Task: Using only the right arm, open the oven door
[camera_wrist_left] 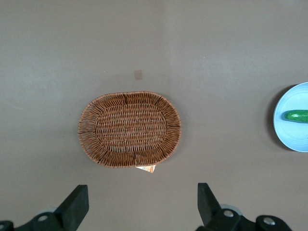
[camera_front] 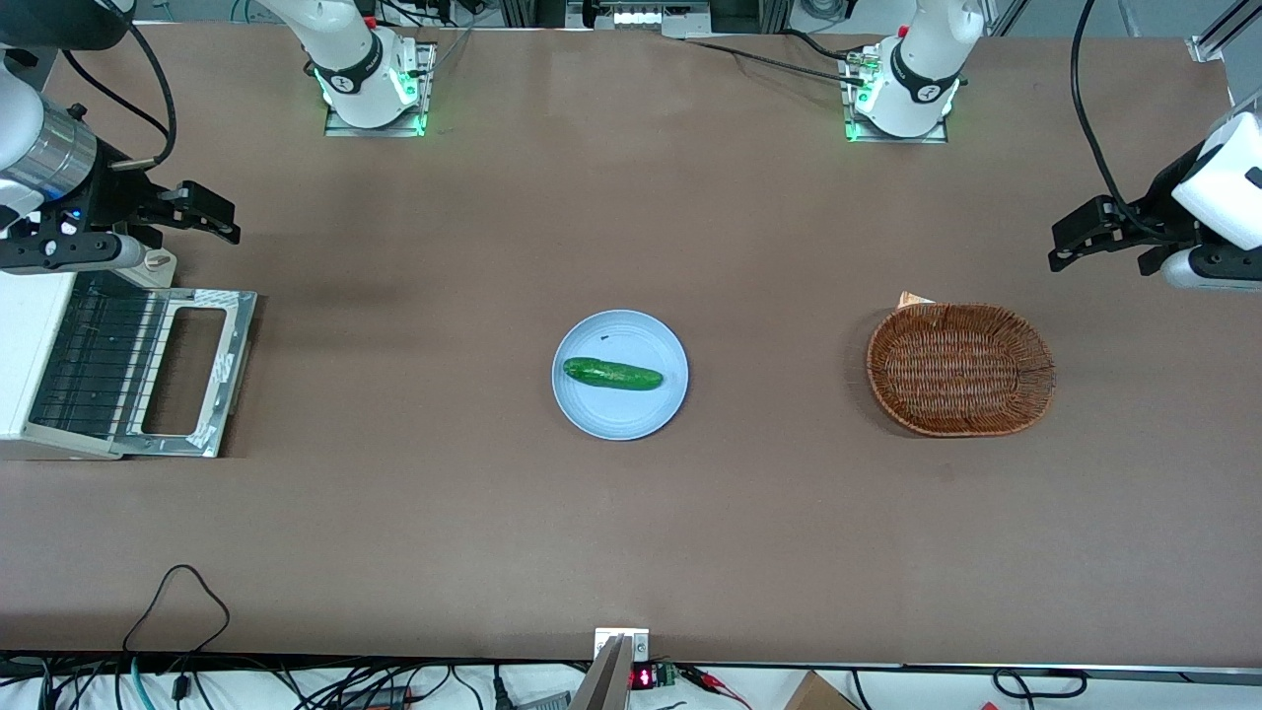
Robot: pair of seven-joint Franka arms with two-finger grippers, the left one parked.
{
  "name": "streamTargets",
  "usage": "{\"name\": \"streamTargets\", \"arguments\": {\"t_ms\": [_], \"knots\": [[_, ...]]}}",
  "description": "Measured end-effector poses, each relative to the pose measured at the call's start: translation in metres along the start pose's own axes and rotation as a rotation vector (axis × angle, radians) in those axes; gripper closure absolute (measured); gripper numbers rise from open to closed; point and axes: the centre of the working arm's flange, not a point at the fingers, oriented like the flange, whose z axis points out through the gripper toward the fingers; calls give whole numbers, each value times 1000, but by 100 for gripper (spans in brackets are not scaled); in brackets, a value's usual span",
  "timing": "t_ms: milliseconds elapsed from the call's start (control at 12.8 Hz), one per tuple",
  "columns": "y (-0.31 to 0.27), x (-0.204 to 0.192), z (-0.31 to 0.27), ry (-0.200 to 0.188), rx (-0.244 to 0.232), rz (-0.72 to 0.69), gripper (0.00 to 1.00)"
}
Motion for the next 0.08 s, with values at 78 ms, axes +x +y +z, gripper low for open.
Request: {"name": "streamTargets", "arguments": {"t_ms": [78], "knots": [[0,0,0,0,0,0,1]]}}
